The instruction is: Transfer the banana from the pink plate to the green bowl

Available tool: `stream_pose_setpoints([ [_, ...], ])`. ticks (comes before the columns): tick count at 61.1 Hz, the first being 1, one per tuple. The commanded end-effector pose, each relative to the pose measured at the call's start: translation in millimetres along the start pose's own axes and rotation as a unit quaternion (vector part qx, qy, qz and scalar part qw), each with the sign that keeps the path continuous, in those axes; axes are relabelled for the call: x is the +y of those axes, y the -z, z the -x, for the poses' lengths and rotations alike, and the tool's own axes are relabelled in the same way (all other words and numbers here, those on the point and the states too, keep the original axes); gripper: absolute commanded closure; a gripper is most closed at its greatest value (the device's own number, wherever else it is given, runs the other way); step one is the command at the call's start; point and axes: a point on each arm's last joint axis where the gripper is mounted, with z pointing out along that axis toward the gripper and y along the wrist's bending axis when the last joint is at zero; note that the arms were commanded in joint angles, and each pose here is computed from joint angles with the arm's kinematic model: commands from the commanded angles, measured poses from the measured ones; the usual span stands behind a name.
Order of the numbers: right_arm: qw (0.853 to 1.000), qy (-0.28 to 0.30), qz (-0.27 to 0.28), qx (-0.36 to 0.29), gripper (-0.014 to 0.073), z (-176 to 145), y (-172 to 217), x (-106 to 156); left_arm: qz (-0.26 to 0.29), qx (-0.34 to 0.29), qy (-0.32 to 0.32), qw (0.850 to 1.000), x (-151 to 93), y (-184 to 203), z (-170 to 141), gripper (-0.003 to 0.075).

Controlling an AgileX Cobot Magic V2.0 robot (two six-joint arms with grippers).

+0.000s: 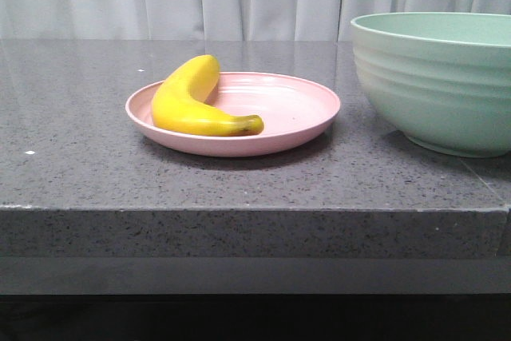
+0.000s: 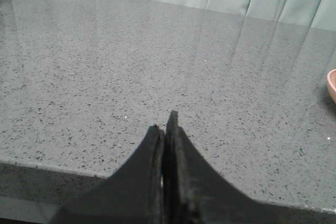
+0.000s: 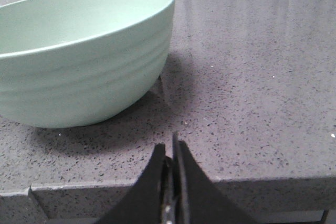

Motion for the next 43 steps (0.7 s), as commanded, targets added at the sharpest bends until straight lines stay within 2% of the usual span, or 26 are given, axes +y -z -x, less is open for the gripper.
stream_pose_setpoints([
  [1,0.999,0.003,-0.001,-0.050,0.0656,8.1,2.1,0.1,-0.002,-0.050,0.003,0.999,-0.3,1.6,7.4,0.0741],
  [43,0.999,0.003,-0.001,-0.050,0.0656,8.1,2.1,0.1,-0.017,-0.048,0.002,0.999,-1.8,1.6,7.2,0.0741],
])
